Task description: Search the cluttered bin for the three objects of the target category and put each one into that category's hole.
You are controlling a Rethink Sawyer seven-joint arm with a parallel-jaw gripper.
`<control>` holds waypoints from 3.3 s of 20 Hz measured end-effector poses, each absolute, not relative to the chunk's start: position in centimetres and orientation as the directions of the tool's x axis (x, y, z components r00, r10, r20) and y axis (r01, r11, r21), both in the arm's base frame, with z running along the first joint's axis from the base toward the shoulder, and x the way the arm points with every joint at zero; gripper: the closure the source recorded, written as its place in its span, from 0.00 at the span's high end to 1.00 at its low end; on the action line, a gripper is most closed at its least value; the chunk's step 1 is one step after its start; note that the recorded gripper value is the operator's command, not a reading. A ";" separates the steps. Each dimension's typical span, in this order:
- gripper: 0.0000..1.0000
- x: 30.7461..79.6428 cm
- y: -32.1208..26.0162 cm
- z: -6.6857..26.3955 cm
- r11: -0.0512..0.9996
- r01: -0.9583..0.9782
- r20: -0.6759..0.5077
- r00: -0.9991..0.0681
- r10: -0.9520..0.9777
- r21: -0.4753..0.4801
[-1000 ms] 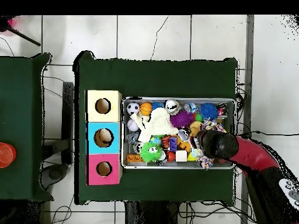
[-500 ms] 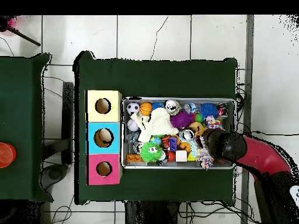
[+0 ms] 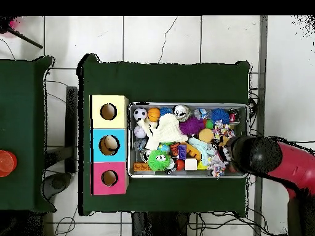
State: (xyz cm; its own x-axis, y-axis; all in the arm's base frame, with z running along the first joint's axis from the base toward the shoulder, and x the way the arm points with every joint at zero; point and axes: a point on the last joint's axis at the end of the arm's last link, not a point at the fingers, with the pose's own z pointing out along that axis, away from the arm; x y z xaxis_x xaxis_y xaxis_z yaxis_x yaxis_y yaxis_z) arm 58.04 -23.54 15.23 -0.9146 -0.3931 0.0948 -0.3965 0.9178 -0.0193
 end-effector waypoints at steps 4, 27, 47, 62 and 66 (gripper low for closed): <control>0.00 58.2 -23.3 17.9 0.916 -0.399 0.110 -0.913 -0.394 -0.033; 0.00 50.9 -17.9 16.4 0.934 -0.356 0.092 -0.930 -0.355 0.002; 0.00 43.9 -11.0 17.5 0.973 -0.231 0.140 -0.963 -0.229 0.003; 0.00 42.7 -2.1 18.0 0.997 -0.077 0.135 -0.988 -0.074 -0.014; 0.00 42.9 0.0 18.2 0.999 -0.039 0.130 -0.991 -0.037 -0.017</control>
